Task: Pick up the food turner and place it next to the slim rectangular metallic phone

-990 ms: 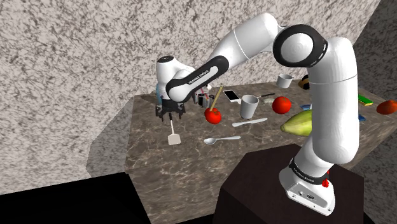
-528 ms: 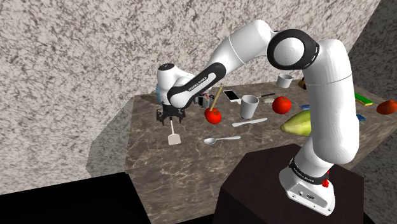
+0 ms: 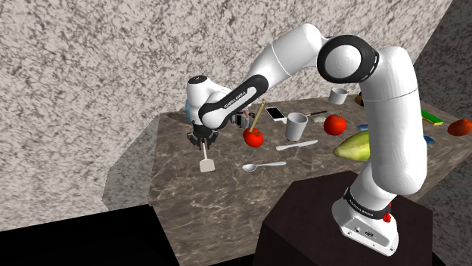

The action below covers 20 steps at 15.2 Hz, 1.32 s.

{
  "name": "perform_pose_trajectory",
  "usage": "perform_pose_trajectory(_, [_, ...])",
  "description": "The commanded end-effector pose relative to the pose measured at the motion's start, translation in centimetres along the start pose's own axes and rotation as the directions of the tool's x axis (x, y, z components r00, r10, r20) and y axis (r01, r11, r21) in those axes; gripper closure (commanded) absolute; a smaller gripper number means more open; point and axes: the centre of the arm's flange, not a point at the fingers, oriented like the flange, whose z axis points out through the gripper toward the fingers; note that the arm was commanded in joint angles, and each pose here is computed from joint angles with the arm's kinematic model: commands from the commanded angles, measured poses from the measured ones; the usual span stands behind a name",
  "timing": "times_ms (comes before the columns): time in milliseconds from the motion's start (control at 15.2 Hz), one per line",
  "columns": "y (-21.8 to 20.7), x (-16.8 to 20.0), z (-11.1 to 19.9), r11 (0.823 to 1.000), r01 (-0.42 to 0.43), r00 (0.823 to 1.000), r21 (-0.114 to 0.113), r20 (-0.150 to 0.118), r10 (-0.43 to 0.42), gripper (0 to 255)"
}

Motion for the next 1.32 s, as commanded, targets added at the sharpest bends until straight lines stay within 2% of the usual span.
perform_pose_trajectory(0, [0.0, 0.0, 0.0, 1.000, 0.000, 1.000, 0.000, 0.000, 0.000, 255])
perform_pose_trajectory(462, [0.0, 0.0, 0.0, 1.000, 0.000, 1.000, 0.000, 0.000, 0.000, 255])
perform_pose_trajectory(1254, [0.0, 0.4, -6.3, 1.000, 0.000, 1.000, 0.000, 0.000, 0.000, 255])
